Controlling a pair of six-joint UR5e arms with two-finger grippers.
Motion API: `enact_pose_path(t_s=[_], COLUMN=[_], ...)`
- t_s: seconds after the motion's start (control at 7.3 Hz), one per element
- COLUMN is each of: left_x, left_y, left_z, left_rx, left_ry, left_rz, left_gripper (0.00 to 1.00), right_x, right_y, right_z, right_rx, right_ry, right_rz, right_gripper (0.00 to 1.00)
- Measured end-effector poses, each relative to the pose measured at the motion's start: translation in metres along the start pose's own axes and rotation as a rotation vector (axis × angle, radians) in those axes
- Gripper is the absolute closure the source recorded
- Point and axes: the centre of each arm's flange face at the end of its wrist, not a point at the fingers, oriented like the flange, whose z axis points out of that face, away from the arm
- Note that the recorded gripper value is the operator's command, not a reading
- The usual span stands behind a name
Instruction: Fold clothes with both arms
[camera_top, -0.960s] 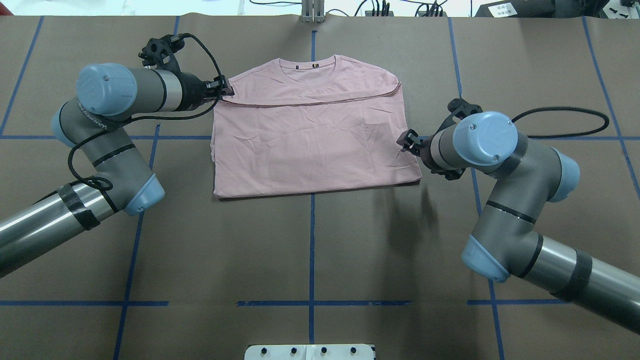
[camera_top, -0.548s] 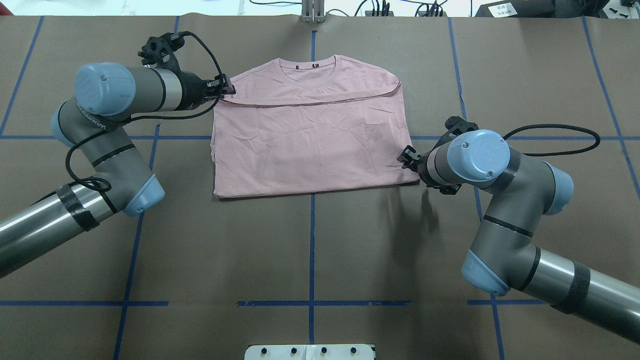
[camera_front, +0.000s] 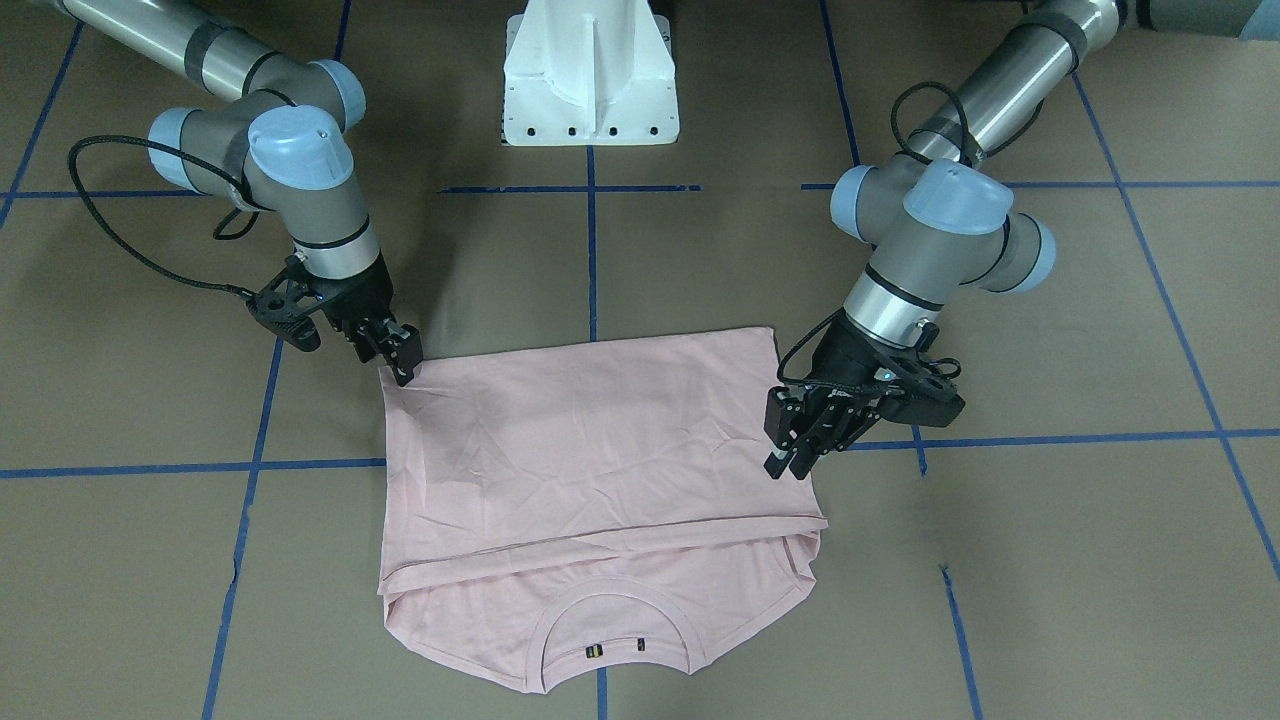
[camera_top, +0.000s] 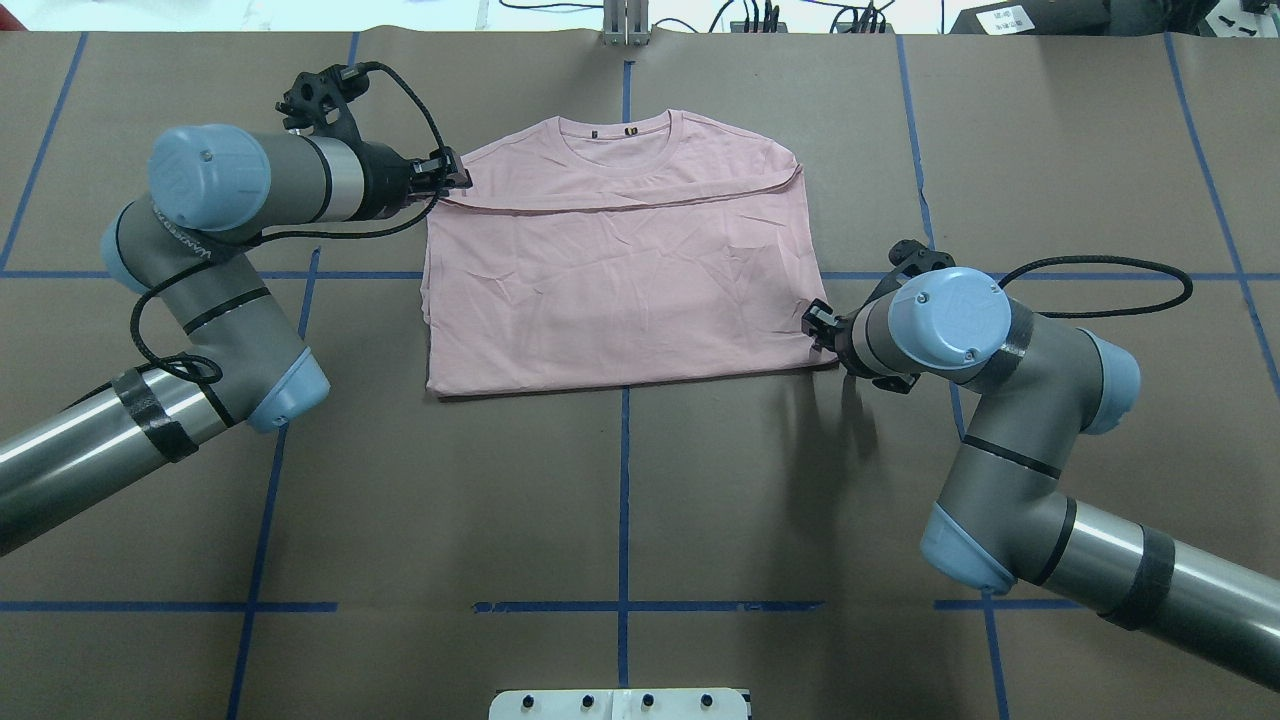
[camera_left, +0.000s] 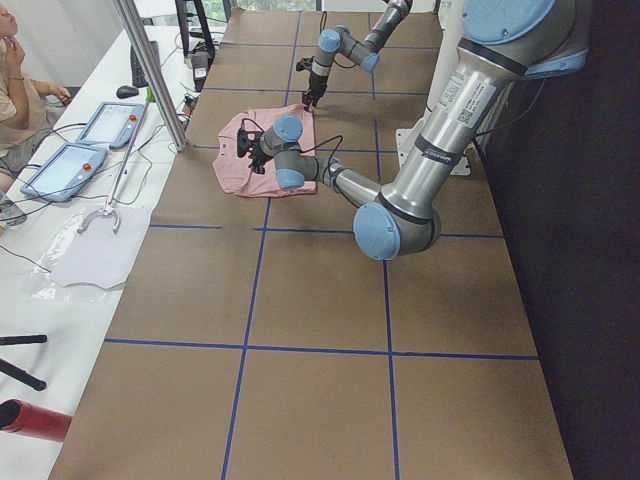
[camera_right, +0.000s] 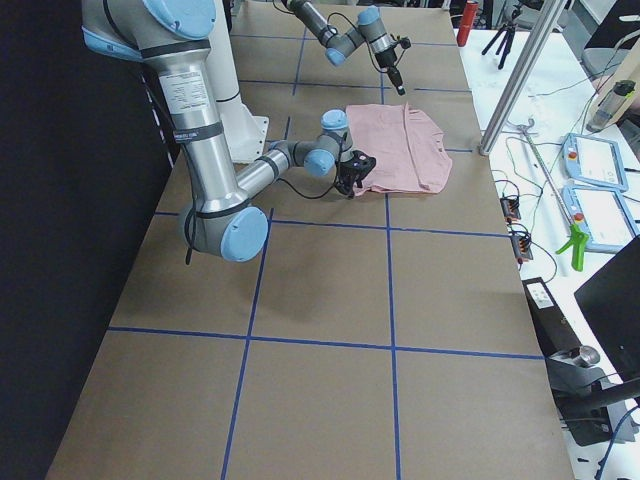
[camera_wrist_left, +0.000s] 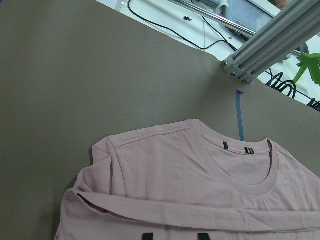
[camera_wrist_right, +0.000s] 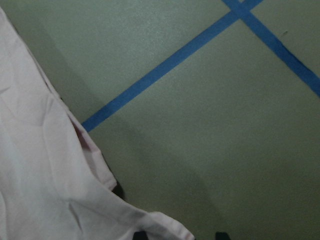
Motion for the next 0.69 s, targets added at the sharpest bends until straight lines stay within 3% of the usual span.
enact_pose_path(t_s=[0.69], left_x=[0.005], left_y=[0.0], left_z=[-0.004], left_rx=[0.0], left_ry=[0.009], left_rz=[0.001], left_gripper=[0.59], right_x=[0.026], right_y=[0.015], right_z=[-0.018], right_rx=[-0.028], right_ry=[-0.007], right_rz=[-0.023], right_gripper=[1.0])
